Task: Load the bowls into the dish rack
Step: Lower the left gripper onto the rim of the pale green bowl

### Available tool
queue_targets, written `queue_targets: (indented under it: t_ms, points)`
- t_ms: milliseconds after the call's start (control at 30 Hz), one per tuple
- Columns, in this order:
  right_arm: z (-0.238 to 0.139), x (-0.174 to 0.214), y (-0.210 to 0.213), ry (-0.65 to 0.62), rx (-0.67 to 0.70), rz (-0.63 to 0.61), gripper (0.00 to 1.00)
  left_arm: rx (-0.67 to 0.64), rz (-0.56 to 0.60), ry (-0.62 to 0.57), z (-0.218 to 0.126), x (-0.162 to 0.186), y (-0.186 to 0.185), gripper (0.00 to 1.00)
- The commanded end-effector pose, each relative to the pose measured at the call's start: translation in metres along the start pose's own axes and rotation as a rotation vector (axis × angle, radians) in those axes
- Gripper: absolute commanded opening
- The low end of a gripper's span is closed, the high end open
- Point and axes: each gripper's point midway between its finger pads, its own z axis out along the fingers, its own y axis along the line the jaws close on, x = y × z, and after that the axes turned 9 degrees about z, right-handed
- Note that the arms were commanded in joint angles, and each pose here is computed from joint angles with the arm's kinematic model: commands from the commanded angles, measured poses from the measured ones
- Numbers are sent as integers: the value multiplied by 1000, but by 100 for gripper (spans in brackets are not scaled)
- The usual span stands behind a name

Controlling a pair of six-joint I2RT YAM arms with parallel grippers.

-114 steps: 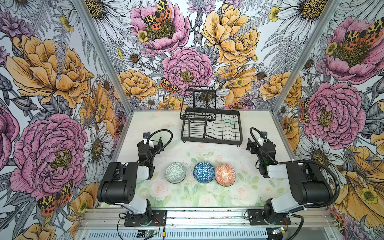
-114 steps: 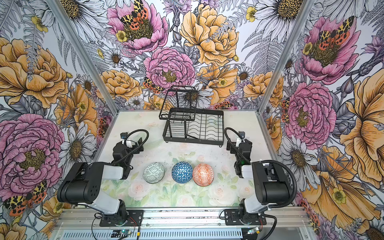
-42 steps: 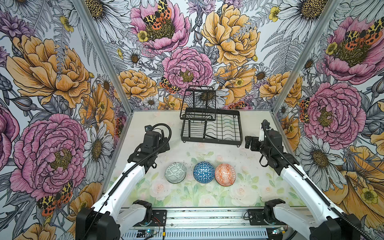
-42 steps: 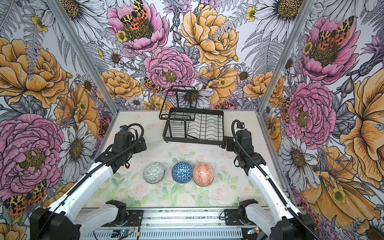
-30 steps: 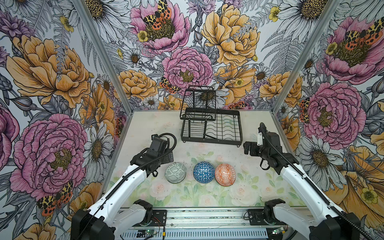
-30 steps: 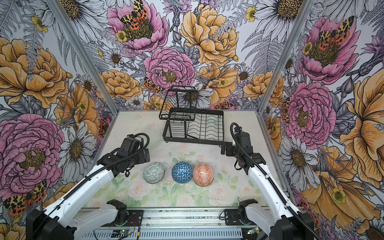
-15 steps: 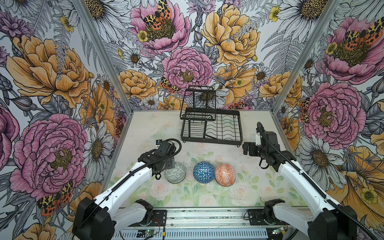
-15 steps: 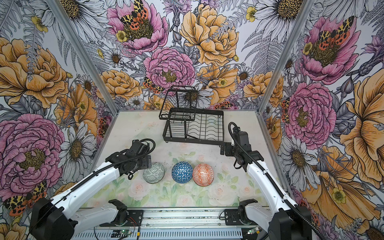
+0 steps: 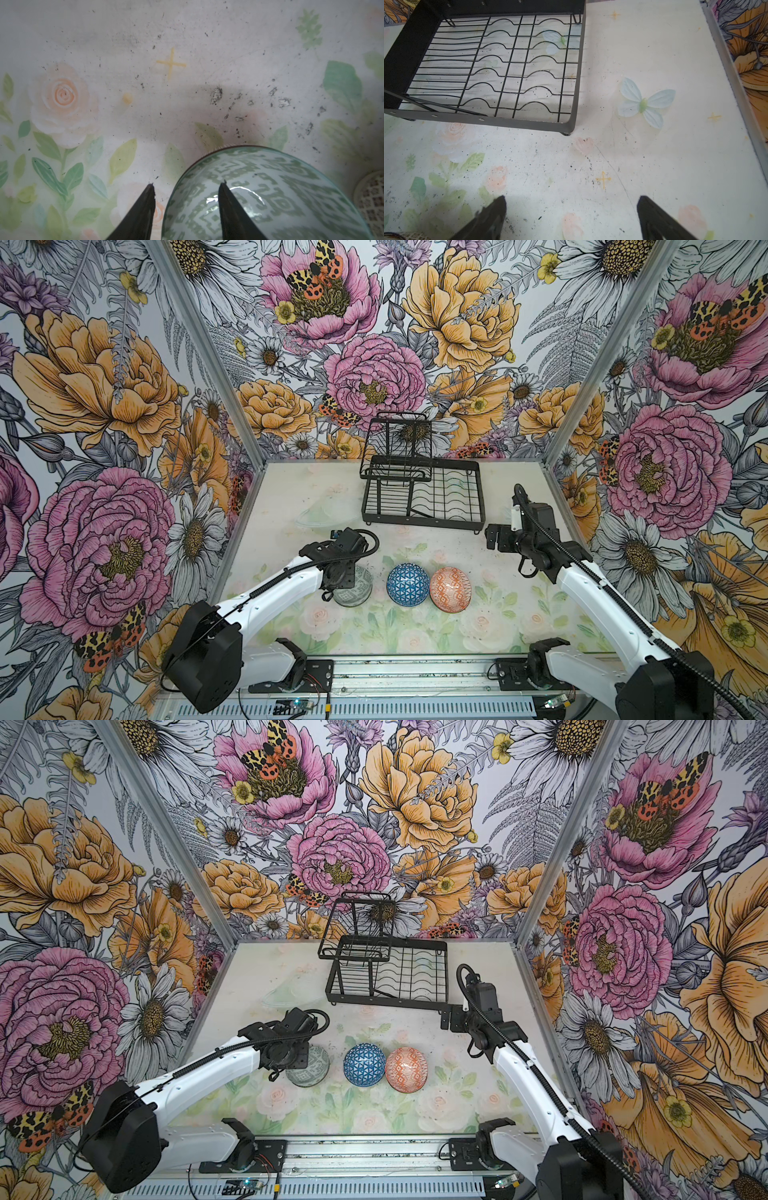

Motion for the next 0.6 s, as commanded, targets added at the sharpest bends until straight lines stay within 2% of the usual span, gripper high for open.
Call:
queue_targets:
  t_ms: [0, 233, 567]
  points:
    - [-6, -9, 7, -22, -19, -18, 99, 19, -1, 28, 3, 8, -6, 44]
    - [-5, -10, 6, -23, -16, -18, 100, -5, 20, 48, 8, 12, -6, 24]
    - [-4, -10, 10, -13, -33, -16, 99, -35, -7, 4, 0, 6, 3, 6]
